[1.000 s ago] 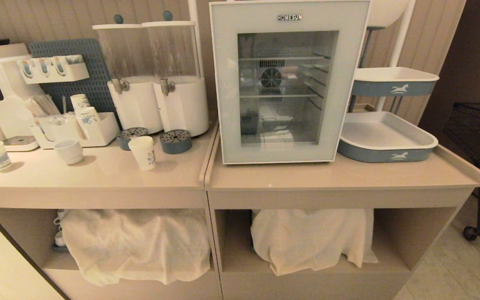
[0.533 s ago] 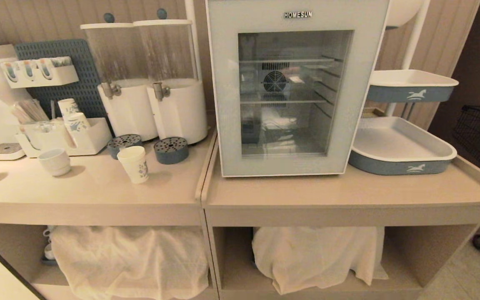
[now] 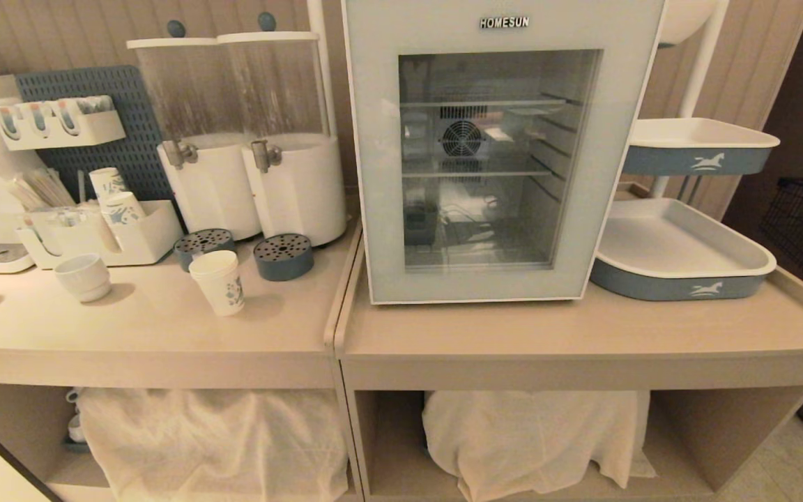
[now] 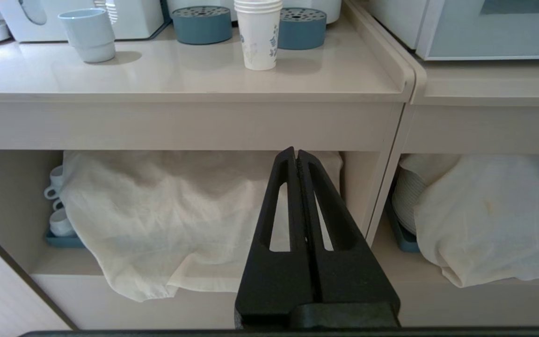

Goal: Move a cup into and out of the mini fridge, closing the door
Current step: Open the freezer door

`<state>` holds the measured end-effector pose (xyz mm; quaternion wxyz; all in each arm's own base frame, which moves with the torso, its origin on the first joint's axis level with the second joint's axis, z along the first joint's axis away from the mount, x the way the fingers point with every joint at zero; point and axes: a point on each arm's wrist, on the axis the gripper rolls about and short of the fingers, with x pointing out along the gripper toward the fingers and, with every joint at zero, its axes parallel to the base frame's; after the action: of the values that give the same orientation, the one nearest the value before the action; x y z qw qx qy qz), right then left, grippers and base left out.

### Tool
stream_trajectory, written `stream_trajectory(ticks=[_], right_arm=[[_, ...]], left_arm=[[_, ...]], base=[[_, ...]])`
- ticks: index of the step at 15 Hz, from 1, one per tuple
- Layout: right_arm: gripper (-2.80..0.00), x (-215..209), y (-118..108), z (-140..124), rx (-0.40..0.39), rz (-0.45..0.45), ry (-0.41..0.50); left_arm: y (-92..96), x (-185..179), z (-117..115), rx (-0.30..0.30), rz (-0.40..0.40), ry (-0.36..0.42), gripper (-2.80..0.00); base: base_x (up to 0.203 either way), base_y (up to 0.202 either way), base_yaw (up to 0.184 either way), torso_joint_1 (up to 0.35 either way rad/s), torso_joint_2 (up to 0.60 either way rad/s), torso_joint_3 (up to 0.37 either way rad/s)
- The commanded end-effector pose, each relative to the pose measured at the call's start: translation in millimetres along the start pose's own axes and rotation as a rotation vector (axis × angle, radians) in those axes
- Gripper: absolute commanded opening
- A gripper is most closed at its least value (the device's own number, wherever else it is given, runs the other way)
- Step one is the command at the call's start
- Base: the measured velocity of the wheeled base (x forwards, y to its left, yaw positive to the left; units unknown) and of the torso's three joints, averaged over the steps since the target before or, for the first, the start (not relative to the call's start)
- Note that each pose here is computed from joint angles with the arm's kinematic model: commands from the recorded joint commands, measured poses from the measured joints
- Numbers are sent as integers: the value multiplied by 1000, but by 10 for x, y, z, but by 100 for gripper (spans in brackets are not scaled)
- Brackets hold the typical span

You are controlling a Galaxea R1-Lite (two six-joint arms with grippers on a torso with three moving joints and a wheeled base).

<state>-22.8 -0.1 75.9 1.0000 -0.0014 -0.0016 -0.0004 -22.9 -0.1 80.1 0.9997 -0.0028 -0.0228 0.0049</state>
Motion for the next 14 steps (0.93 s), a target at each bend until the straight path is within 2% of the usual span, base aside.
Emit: stream_trajectory(ticks=[1, 10, 12, 14], right_arm=[[-280, 0, 0, -5, 0, 1, 0], [-280, 0, 0, -4, 0, 1, -1], [-280, 0, 0, -5, 0, 1, 0], [-280, 0, 0, -5, 0, 1, 0]], left_arm=[[0, 11, -49, 0, 1, 17, -280], [0, 11, -50, -5, -1, 19, -280], [-1, 11, -52, 7, -1, 21, -280], [-2, -2, 15, 42, -6, -10, -280]], base=[[0, 0, 0, 0, 0, 0], [0, 0, 0, 0, 0, 0], [0, 0, 0, 0, 0, 0], [0, 0, 0, 0, 0, 0]])
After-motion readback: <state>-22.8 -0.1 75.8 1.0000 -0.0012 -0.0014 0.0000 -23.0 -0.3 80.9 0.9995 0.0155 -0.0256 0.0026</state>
